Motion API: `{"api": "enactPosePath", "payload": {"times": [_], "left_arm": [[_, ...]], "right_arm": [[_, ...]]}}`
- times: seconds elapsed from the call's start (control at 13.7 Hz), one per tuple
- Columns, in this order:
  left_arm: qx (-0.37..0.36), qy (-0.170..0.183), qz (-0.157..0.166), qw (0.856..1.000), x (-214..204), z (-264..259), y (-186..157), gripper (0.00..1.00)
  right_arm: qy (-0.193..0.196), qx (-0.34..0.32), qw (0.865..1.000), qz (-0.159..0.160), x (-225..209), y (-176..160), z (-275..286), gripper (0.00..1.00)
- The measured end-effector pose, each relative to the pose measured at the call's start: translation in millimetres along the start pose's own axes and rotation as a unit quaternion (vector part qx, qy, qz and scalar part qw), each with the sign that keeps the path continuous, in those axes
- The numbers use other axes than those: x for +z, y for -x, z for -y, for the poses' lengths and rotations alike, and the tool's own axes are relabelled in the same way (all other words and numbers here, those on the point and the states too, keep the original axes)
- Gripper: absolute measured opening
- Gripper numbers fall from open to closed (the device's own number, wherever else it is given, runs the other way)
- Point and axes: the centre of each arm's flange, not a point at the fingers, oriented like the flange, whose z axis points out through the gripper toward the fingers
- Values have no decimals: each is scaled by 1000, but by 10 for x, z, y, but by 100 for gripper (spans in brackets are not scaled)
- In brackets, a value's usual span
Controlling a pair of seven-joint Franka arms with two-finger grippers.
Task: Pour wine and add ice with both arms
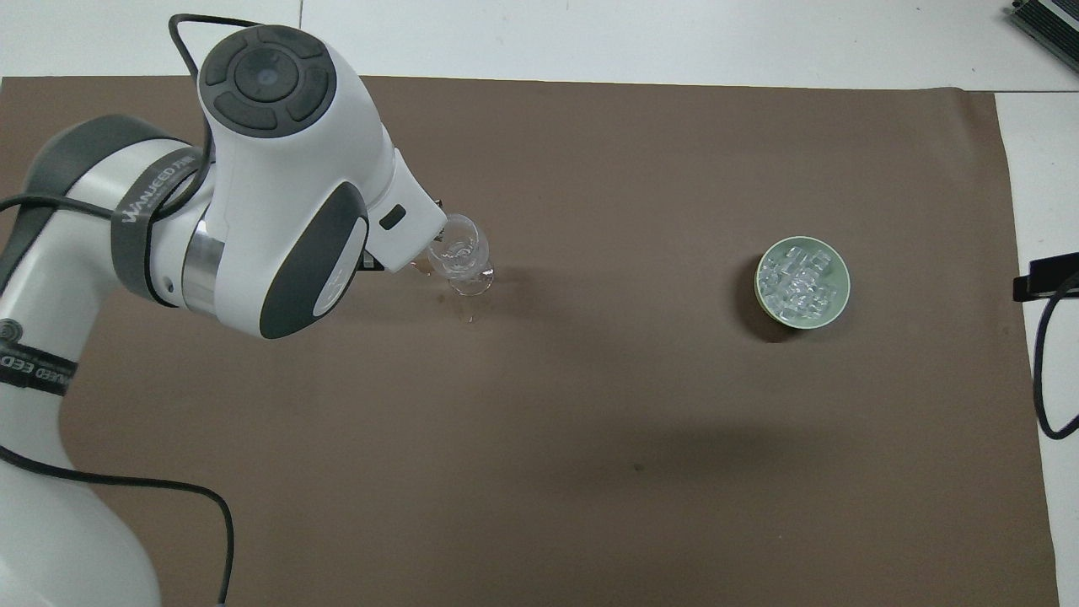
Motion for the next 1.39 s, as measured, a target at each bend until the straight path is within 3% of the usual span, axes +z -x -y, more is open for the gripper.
{"api": "enactPosePath", "payload": {"times": [0.29,0.58,0.8,1.02,1.39], "left_arm": [[-8,-2,-8,1000,-42,25,32,22],[-57,25,-70,996,0,225,602,22],[-37,31,-145,988,90,438,1488,22],[-10,30,-235,971,380,500,2555,22],[9,12,-402,916,1085,288,3972,22]], "right_arm": [[0,0,1000,0,0,0,0,100],[0,0,1000,0,0,0,0,100],[0,0,1000,1,12,1,0,100],[0,0,1000,10,123,-2,5,100],[2,-54,999,-9,610,-202,340,100]]}}
